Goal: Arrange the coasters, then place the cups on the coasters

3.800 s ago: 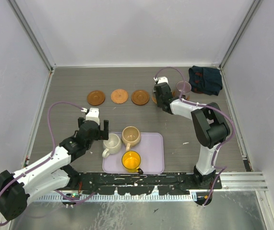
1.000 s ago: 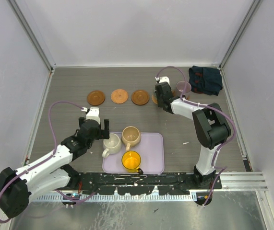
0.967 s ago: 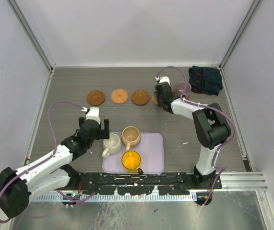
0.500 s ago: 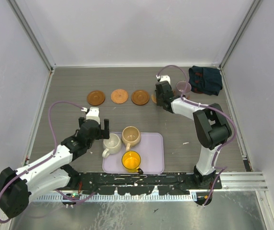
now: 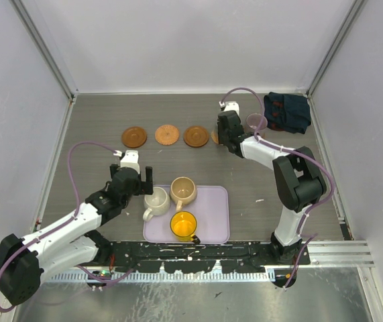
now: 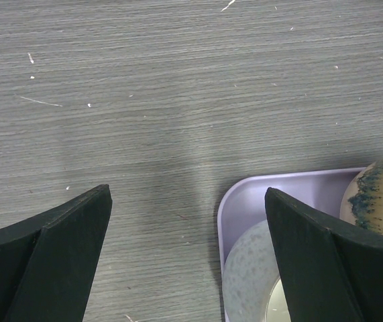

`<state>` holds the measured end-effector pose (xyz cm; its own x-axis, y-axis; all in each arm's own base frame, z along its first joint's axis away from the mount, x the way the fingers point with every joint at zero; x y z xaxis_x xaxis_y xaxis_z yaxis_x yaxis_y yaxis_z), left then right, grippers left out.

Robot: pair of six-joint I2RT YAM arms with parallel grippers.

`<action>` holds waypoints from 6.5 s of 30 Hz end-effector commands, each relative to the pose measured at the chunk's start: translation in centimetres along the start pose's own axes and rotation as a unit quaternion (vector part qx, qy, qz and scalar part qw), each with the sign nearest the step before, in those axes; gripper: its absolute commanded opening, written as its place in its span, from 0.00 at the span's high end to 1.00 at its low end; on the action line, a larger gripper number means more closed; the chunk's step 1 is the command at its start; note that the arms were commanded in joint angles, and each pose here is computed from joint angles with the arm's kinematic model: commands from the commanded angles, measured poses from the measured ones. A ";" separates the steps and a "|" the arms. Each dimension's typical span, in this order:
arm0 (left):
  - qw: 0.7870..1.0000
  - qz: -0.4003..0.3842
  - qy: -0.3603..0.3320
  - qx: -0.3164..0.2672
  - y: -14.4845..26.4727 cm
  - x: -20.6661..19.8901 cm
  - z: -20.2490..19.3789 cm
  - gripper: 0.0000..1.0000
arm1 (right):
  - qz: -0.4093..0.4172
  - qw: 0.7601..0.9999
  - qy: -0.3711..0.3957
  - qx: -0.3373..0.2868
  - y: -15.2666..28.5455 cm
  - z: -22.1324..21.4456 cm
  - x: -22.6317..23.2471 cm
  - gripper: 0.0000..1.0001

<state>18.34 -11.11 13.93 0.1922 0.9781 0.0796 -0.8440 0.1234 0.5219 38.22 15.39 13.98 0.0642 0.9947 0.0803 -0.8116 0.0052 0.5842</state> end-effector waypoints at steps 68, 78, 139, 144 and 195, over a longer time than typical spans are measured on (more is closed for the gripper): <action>0.999 -0.009 0.024 -0.023 0.0 -0.2 0.3 0.02 | 0.069 0.994 -0.047 -0.066 5.0 -2.1 -0.7 0.72; 0.999 -0.007 0.028 -0.026 0.2 0.0 0.1 0.02 | 0.063 0.995 -0.061 -0.041 5.3 -1.3 -0.2 0.47; 0.999 -0.005 0.027 -0.022 0.2 0.0 0.0 0.02 | -0.016 0.996 -0.091 0.018 1.3 -5.9 -0.7 0.52; 0.999 -0.006 0.026 -0.020 0.1 -0.1 0.0 0.02 | -0.019 0.995 -0.095 0.002 1.0 -5.6 -0.6 0.55; 0.999 -0.015 0.026 -0.023 0.5 0.0 -0.2 0.02 | 0.021 0.998 -0.040 -0.033 4.0 9.6 0.9 0.99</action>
<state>17.76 -10.95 13.53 0.1756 0.9842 0.0232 -0.8550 0.1408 0.4992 38.95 16.17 20.70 0.0627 0.9881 0.1407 -0.8131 -0.0312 0.5813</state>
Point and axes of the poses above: each gripper's point midway between its finger pads, its own y axis back along the fingers, its own x axis along the line the jaws close on, z = x × y, the point moved 9 cm from there along y, back along the fingers, and after that the axes turned 10 degrees about -y, right-handed, at the moved point
